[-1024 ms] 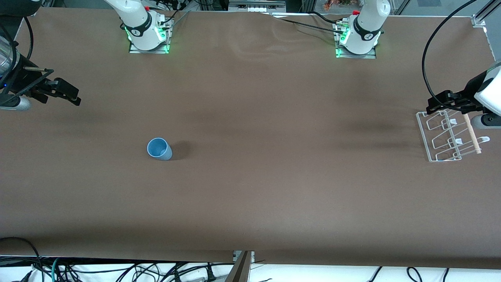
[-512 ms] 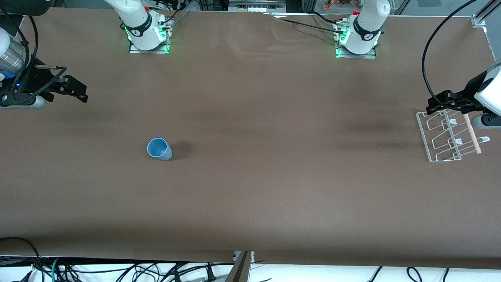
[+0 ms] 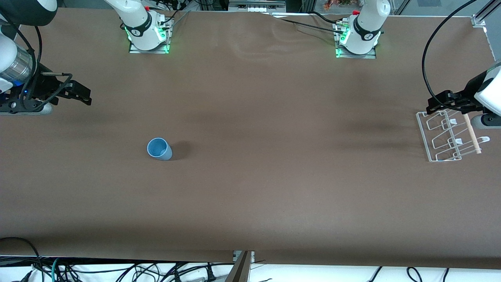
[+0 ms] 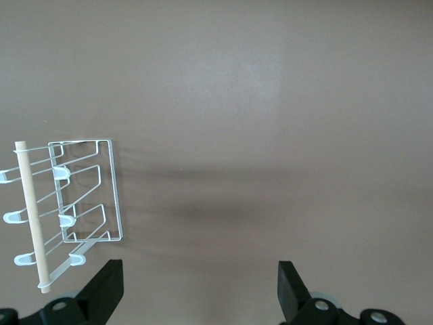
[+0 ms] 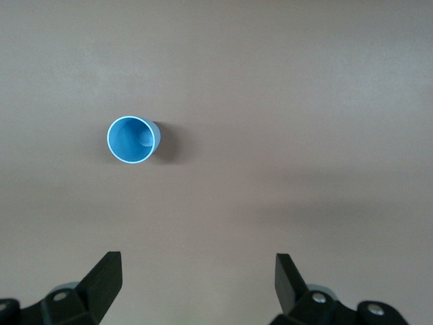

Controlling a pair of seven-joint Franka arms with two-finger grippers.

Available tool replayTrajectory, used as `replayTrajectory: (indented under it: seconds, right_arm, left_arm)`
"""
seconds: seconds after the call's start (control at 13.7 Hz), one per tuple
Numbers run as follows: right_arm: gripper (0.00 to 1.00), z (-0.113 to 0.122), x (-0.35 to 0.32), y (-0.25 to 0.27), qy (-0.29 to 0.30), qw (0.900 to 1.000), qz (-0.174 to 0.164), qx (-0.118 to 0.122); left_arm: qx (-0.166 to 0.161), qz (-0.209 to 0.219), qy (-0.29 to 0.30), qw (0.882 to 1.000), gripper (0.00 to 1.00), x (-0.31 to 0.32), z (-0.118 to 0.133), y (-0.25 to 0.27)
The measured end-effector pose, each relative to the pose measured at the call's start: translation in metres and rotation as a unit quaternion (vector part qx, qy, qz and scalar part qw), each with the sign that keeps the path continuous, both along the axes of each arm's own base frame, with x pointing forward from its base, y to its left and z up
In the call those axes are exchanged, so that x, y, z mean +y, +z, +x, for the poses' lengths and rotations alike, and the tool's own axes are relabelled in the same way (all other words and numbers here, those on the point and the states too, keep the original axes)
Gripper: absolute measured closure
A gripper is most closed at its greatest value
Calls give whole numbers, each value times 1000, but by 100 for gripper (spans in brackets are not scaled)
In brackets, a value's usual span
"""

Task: Transfer cup to left arm and place on rack
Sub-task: 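Reach the right gripper to the blue cup and grasp its side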

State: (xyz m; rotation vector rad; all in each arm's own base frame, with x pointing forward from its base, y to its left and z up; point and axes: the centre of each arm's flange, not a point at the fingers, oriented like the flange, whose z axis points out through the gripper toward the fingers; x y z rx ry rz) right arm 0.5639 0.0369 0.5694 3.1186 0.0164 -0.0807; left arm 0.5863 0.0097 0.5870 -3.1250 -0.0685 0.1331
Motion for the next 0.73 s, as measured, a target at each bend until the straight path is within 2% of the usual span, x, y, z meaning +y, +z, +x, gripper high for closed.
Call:
replayTrajectory:
  seconds: [0.29, 0.59, 0.73]
  right_arm:
    - [0, 5, 2, -16, 2, 1000, 0, 14]
    - [0, 28, 24, -87, 5, 998, 34, 54]
    - [0, 39, 25, -129, 2, 998, 38, 57]
  left_arm:
    - [0, 0, 0, 1000, 0, 0, 0, 0]
    - [0, 0, 0, 1000, 0, 0, 0, 0]
    - [0, 0, 0, 1000, 0, 0, 0, 0]
